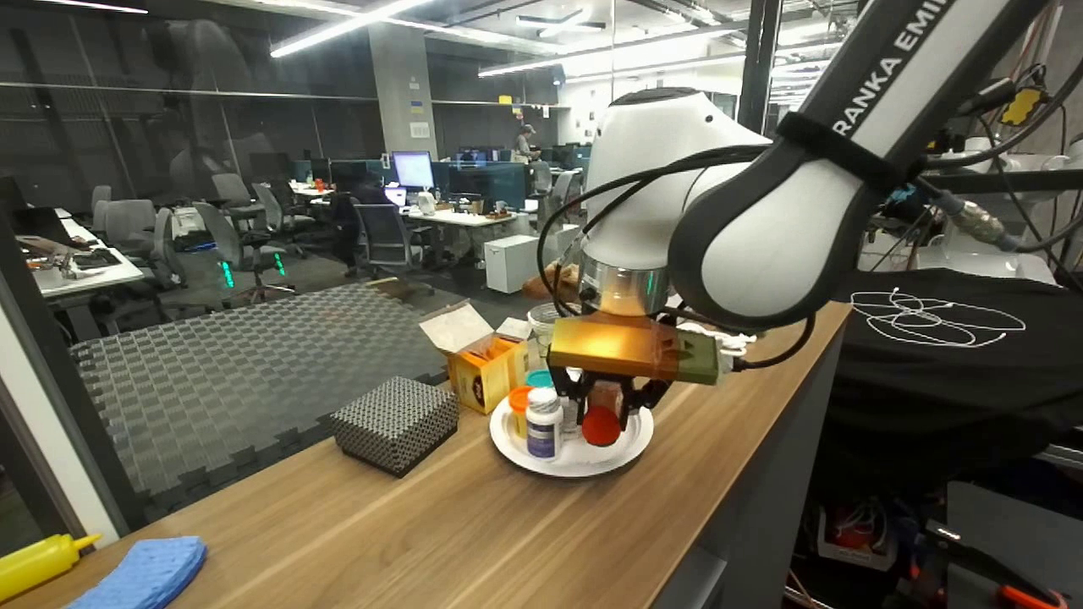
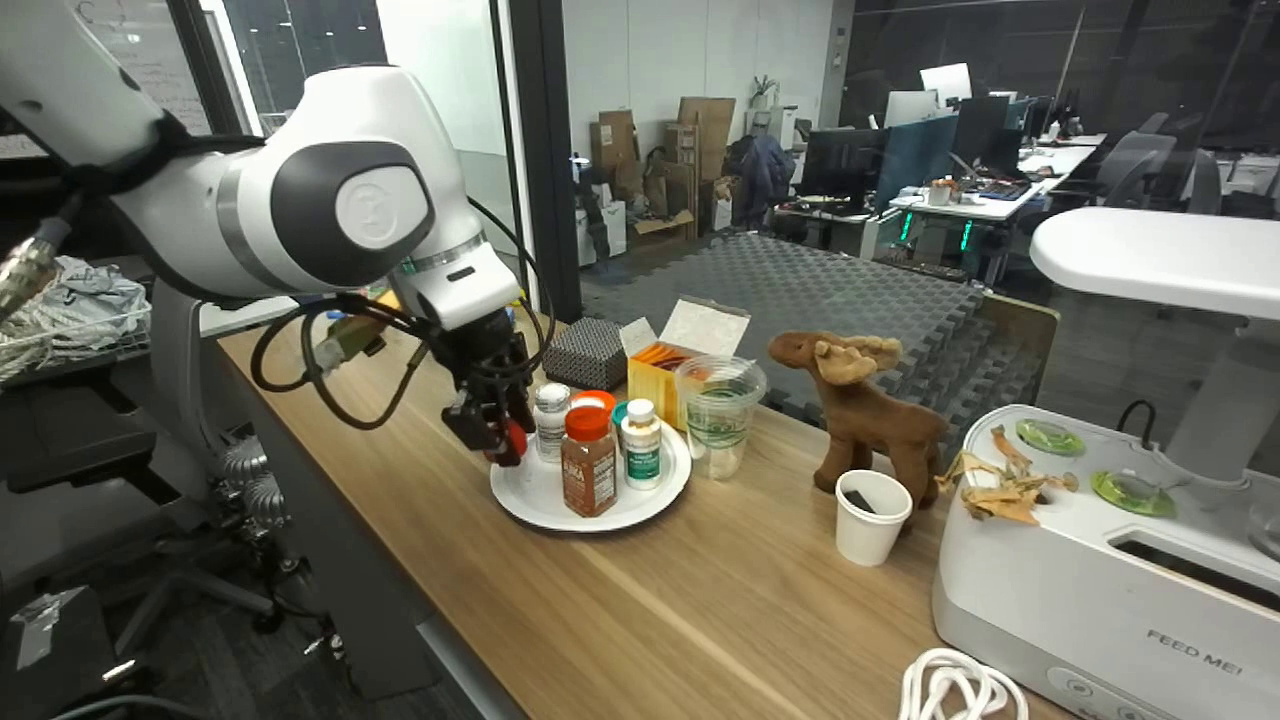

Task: Pick up all the objects surrounding the white plate and arrange them on the plate

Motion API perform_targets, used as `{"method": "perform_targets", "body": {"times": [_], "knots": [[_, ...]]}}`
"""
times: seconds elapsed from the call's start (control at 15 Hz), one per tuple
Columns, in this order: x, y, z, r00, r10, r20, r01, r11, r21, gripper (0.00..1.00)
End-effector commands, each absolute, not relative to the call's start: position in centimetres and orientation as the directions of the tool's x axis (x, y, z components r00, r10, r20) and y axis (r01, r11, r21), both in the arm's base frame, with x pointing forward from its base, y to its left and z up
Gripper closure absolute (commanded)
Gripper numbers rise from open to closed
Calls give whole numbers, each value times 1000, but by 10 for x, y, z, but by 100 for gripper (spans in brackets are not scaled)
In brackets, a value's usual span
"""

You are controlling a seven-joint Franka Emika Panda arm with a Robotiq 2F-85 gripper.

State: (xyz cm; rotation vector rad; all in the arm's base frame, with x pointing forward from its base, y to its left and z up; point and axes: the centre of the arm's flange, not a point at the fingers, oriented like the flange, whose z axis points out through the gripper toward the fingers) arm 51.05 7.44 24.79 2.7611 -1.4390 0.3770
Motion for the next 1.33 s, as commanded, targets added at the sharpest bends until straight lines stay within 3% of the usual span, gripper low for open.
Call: {"method": "perform_targets", "body": {"times": [0.0,0.2,0.27,0.6,1.27], "knots": [[517,76,244,507,-815,281,-807,-564,-177,77],[520,72,239,490,-811,320,-809,-560,-180,77],[520,71,237,485,-809,330,-810,-559,-179,34],[511,76,245,480,-813,330,-792,-564,-235,0],[474,57,337,410,-809,422,-783,-549,-291,0]]}}
